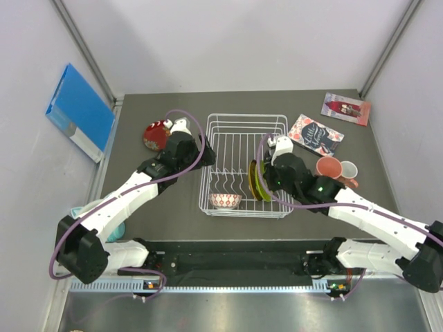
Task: Unload the mixed dishes from the dish rack
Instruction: Pick up the plate from the dish rack, then place the plate at the center of the board, then pick up the plate from the dish rack.
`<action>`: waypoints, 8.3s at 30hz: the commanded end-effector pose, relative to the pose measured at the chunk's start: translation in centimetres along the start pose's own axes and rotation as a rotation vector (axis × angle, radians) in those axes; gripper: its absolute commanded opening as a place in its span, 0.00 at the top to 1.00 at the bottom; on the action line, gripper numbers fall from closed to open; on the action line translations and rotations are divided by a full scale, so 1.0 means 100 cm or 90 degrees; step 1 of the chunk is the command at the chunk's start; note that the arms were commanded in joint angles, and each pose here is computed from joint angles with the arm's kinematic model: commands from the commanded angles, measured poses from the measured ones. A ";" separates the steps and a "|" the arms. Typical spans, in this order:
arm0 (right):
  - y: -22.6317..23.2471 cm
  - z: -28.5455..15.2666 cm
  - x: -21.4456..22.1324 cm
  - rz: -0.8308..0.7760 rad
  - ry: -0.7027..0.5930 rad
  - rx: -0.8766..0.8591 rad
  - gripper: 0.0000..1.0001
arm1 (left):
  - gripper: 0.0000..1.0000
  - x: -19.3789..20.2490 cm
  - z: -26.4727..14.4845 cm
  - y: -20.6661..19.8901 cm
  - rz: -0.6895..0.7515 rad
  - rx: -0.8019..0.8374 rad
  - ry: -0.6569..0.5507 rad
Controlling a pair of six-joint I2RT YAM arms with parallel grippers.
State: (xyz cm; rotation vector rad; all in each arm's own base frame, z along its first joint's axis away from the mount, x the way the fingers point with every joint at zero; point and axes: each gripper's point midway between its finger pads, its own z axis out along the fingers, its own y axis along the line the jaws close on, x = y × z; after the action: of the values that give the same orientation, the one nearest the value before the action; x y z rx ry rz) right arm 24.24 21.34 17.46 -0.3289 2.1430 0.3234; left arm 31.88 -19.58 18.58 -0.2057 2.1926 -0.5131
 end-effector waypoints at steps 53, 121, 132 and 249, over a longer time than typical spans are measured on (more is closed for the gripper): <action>0.112 -0.074 -0.026 -0.865 -0.442 0.066 1.00 | 0.16 -0.020 -0.104 -0.101 0.219 0.382 0.042; 0.044 -0.177 -0.123 -0.014 -0.440 -0.091 0.01 | 1.00 -0.201 0.063 0.205 -0.348 -0.080 -0.256; 0.054 -0.166 -0.118 -0.039 -0.437 -0.087 0.00 | 1.00 -0.177 0.114 0.235 -0.363 -0.083 -0.201; 0.003 0.041 0.008 -0.083 0.007 0.080 0.41 | 0.05 -0.085 -0.018 0.047 -0.145 -0.066 -0.118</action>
State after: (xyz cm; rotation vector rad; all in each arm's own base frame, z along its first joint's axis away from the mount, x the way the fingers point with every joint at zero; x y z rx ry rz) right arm 26.08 22.69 14.83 -0.4317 2.1356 0.0981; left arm 35.67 -11.74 22.95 -0.5620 2.0611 -0.4571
